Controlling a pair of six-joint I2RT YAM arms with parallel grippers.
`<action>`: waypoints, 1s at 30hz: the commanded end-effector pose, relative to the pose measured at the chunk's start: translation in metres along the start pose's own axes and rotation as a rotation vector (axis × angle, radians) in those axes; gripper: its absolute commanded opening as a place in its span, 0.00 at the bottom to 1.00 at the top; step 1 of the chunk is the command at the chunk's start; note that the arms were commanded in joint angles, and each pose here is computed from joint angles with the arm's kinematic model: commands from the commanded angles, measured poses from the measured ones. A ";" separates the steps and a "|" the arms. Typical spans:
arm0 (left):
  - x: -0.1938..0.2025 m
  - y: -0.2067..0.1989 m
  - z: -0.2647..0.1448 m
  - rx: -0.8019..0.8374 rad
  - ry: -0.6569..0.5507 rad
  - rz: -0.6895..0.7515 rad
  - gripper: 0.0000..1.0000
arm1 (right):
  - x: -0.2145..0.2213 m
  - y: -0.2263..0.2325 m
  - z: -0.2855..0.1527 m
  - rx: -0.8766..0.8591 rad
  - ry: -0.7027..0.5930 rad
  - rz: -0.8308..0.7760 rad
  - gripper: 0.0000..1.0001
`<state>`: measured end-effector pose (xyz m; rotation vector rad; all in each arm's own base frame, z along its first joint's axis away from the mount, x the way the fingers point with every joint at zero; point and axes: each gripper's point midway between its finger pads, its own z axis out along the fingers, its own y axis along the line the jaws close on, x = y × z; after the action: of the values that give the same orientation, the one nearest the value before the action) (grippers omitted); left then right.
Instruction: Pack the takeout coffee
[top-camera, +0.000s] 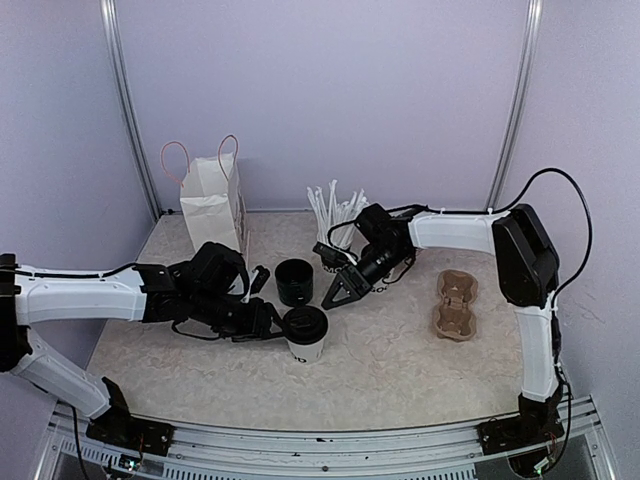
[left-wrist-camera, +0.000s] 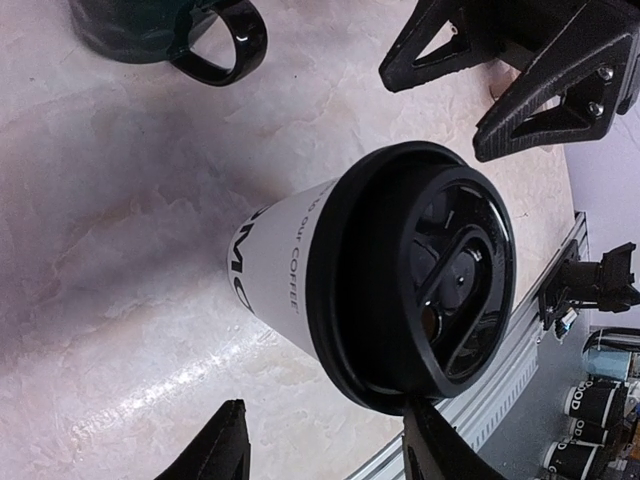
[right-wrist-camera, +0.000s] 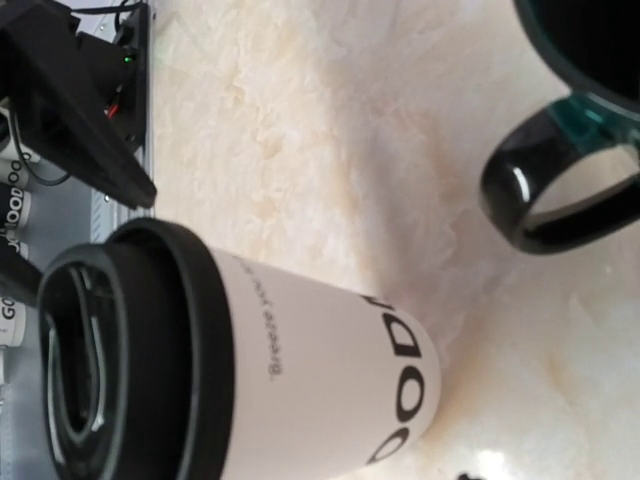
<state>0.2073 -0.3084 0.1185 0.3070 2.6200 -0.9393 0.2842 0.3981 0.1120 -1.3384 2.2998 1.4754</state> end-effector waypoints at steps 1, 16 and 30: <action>0.002 -0.001 0.007 0.006 0.014 0.024 0.52 | -0.005 0.006 0.008 -0.041 0.001 0.001 0.57; 0.010 0.022 0.019 -0.123 0.064 0.060 0.51 | 0.025 -0.011 0.030 0.000 0.085 0.059 0.58; 0.022 0.058 0.021 -0.320 0.110 0.083 0.46 | 0.062 -0.029 0.037 0.058 0.159 0.104 0.46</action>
<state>0.2066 -0.3155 0.1067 0.4134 2.6671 -0.8288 0.2718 0.4049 0.1059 -1.3307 2.2941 1.5781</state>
